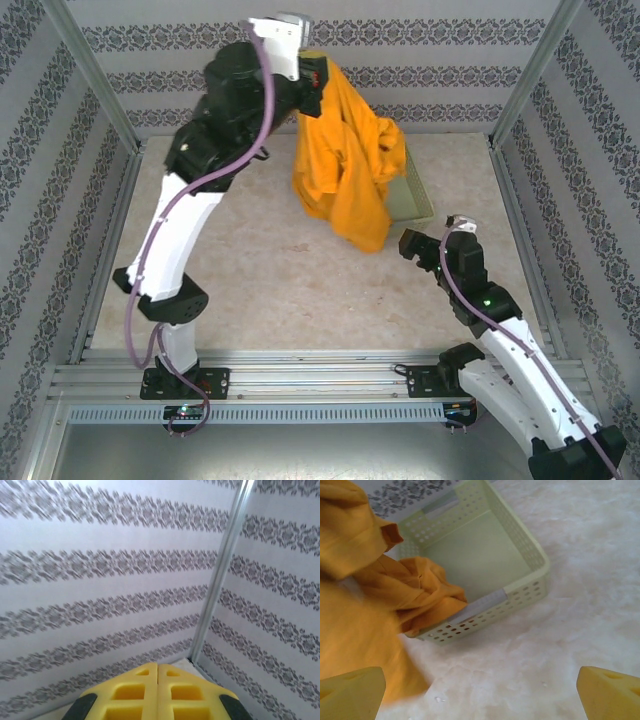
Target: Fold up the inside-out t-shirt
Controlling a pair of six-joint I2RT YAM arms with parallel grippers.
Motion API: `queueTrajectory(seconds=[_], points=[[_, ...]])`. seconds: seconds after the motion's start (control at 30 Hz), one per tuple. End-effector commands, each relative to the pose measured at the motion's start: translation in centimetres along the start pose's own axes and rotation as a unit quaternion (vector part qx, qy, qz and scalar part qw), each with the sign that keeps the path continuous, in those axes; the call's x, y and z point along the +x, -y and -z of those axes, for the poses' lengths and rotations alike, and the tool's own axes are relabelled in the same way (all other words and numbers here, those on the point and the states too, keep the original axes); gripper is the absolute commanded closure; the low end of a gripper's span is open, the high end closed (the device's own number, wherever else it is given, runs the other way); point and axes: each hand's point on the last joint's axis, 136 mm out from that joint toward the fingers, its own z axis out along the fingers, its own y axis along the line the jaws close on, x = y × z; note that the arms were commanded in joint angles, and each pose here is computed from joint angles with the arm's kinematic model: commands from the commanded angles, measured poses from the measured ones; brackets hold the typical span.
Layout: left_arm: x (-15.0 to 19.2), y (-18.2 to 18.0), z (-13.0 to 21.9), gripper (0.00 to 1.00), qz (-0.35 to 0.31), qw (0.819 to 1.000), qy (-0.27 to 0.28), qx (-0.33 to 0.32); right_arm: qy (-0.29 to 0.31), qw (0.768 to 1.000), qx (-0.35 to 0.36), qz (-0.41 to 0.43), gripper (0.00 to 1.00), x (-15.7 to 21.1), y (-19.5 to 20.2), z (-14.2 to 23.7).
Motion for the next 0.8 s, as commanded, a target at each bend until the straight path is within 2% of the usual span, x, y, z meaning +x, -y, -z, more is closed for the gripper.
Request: queueTrajectory(seconds=[0.0,0.1,0.2,0.27,0.37,0.43,0.53,0.63,0.77], points=[[-2.7,-2.6,4.1,1.0,-0.037,0.997,0.024,-0.062,0.022,0.998,-0.053,0.017,0.02,-2.2,-3.5,0.3],[-0.5,-4.5,4.3,1.0,-0.048,0.993,-0.01,-0.105,0.01,0.997,-0.065,0.046,0.02,-1.9,-5.5,-0.6],[4.6,-6.4,3.3,1.0,-0.035,0.99,-0.052,-0.127,-0.001,0.995,-0.068,0.078,0.02,-1.2,-7.5,-1.5],[8.8,-8.2,2.8,1.0,-0.014,0.987,-0.076,-0.143,-0.009,0.993,-0.07,0.096,0.02,-0.5,-8.7,-2.2],[17.2,-12.0,2.4,1.0,0.049,0.974,-0.135,-0.173,-0.028,0.989,-0.078,0.121,0.02,0.9,-10.6,-3.4],[23.3,-14.1,2.3,1.0,0.095,0.964,-0.174,-0.179,-0.044,0.986,-0.086,0.136,0.02,2.1,-12.0,-4.4],[30.7,-16.6,2.8,1.0,0.142,0.942,-0.229,-0.201,-0.077,0.98,-0.098,0.158,0.03,4.2,-14.1,-6.4],[34.5,-18.9,4.2,1.0,0.178,0.927,-0.243,-0.223,-0.112,0.972,-0.109,0.174,0.03,6.8,-16.5,-8.4],[36.6,-21.8,6.5,1.0,0.215,0.91,-0.244,-0.258,-0.161,0.961,-0.117,0.191,0.03,10.8,-19.5,-11.4]])
